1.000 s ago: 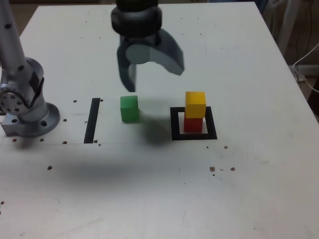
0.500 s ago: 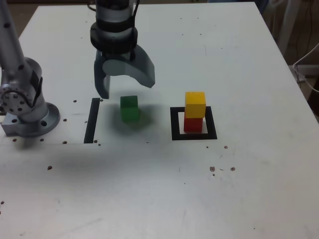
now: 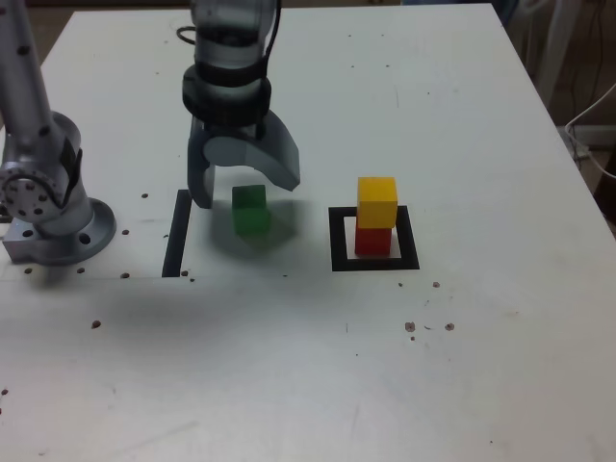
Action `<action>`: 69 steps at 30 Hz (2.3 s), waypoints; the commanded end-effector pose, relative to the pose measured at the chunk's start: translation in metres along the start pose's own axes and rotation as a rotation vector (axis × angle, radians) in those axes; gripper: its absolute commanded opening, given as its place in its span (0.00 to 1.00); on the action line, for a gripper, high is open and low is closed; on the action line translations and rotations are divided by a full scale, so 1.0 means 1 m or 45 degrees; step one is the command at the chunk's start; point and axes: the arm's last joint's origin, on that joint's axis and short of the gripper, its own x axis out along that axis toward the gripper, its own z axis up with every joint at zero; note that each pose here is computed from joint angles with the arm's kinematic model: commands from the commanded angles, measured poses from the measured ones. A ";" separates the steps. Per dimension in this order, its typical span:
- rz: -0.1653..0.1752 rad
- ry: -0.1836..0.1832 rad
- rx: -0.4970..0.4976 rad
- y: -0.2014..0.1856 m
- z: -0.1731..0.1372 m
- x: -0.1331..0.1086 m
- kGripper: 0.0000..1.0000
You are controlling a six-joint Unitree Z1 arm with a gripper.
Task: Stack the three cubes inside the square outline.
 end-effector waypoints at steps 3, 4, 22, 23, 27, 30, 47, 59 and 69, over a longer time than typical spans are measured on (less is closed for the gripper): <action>-0.009 -0.011 0.001 0.000 0.008 0.002 0.83; -0.009 -0.015 0.000 0.000 0.008 0.002 0.80; -0.070 0.005 0.021 -0.003 0.013 0.011 0.49; -0.078 0.005 0.027 -0.003 0.013 0.011 0.49; -0.095 -0.005 0.047 -0.004 0.015 0.009 0.44; -0.090 -0.015 0.051 -0.004 0.017 0.010 0.38; -0.045 -0.028 0.065 0.004 0.021 -0.036 0.26; -0.008 -0.115 0.085 0.018 0.027 -0.135 0.26; -0.031 -0.176 0.144 0.002 0.056 -0.160 0.26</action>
